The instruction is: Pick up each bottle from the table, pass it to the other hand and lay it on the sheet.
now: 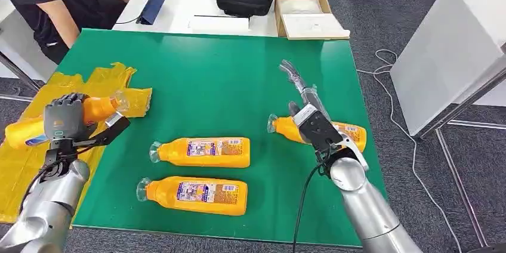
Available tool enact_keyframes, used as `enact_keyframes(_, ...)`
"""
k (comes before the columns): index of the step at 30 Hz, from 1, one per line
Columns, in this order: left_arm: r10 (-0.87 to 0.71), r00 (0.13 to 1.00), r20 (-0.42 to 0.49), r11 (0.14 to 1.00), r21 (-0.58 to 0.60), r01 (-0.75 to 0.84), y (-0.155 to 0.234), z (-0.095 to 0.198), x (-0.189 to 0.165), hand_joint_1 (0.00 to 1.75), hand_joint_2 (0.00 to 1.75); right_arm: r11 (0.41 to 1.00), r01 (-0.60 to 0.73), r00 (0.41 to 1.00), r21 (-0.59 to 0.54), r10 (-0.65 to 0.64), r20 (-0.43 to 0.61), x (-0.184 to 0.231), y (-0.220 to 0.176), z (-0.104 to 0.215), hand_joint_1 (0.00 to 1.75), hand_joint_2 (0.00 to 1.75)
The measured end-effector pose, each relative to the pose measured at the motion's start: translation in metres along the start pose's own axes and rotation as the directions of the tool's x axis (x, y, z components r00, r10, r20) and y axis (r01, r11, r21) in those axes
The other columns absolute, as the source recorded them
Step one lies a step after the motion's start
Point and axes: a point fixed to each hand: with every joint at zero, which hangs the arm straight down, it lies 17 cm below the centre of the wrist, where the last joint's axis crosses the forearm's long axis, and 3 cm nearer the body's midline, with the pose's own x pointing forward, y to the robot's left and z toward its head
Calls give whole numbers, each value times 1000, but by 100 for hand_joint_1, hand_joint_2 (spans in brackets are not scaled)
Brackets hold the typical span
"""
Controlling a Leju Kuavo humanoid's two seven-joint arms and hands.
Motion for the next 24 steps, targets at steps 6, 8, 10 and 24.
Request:
enact_keyframes(6, 11, 1000, -19, 1000, -18, -12, -8, 5, -1, 175, 175, 1000, 3, 1000, 7, -3, -13, -6, 2, 2, 0, 0)
enact_keyframes(8, 15, 1000, -24, 1000, -24, -16, -10, 7, -1, 175, 175, 1000, 3, 1000, 10, -3, -16, -7, 3, 3, 0, 0)
enact_keyframes(10, 20, 999, -29, 999, -30, -21, -12, 9, -1, 175, 175, 1000, 3, 1000, 14, -3, -19, -9, 5, 4, 0, 0)
enact_keyframes(24, 53, 998, -27, 998, -42, -54, -20, 14, 8, 175, 175, 999, 11, 999, 35, -10, -35, -15, 14, 6, 0, 0)
